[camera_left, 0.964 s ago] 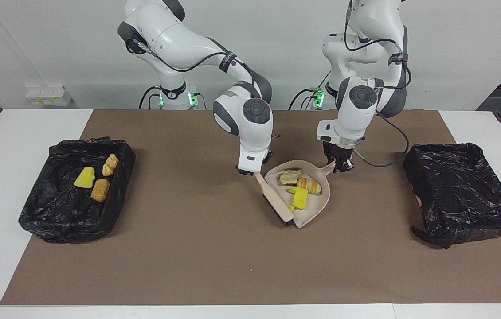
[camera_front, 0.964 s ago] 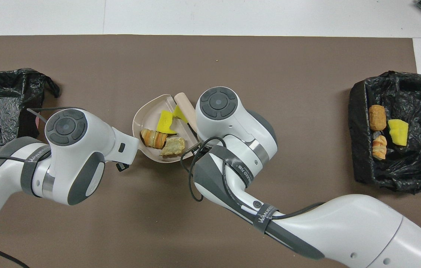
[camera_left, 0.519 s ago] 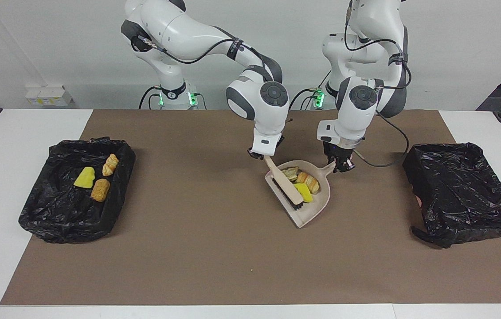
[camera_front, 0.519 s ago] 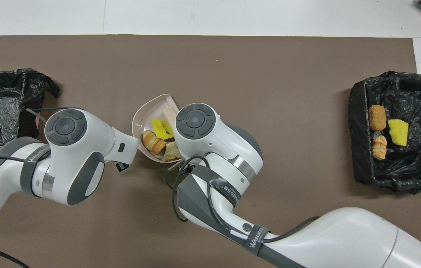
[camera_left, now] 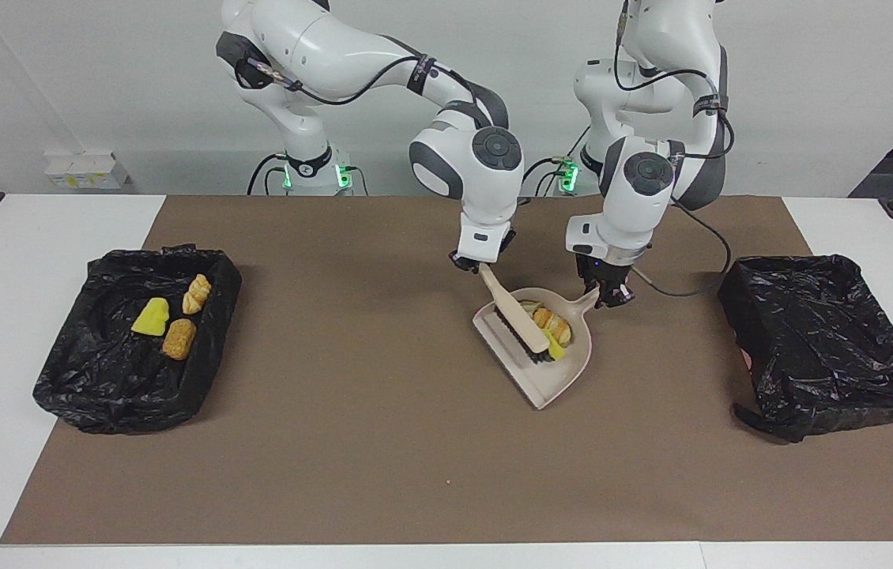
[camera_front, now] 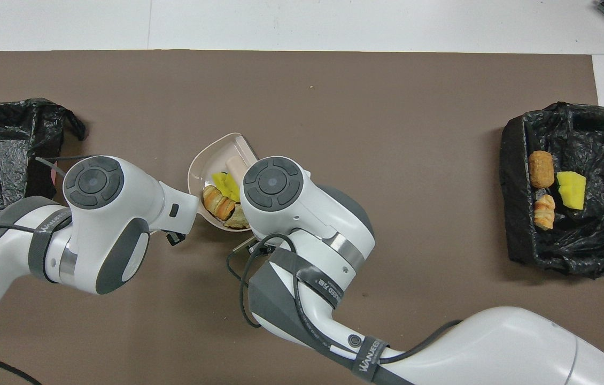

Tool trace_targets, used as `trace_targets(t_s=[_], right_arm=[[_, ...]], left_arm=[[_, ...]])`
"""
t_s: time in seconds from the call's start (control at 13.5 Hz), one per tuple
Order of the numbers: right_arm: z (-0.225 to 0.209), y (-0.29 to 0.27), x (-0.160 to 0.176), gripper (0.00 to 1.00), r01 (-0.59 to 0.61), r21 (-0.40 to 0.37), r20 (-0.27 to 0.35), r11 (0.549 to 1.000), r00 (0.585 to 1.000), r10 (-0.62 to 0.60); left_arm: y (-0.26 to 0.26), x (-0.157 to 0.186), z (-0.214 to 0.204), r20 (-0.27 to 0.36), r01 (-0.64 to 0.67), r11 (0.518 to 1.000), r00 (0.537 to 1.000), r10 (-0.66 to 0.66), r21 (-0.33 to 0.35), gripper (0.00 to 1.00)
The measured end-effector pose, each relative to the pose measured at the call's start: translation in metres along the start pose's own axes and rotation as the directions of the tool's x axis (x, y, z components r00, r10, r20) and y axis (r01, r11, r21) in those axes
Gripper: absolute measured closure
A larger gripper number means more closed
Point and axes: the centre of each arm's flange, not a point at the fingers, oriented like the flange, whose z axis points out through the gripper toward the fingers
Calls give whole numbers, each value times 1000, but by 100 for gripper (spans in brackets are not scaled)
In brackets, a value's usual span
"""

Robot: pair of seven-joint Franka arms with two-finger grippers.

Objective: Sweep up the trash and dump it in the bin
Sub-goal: 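Push the remaining pieces into the dustpan with the right gripper's brush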

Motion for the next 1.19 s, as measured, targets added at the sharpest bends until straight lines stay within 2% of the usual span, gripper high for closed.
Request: trace_targets(t_s=[0.3,0.67,0.96,1.19], right_arm=[[-6,8,2,74,28,-18,-25,999,999,-28],[-18,22,13,74,83,-15,-111,996,990,-84],[-21,27,15,74,97,-71,-133,993,986,-105],[-22,28,16,74,99,-82,-140,992,984,-109]], left_arm=[[-12,-5,-7,-13,24,1000,1000,-24,11,69],[-24,-15,-11,-36,77,997,996,-77,-6,69],[-32,-23,-14,-50,106,994,993,-106,-12,69],[-35,-23,-17,-73,130,991,989,-132,-29,69]])
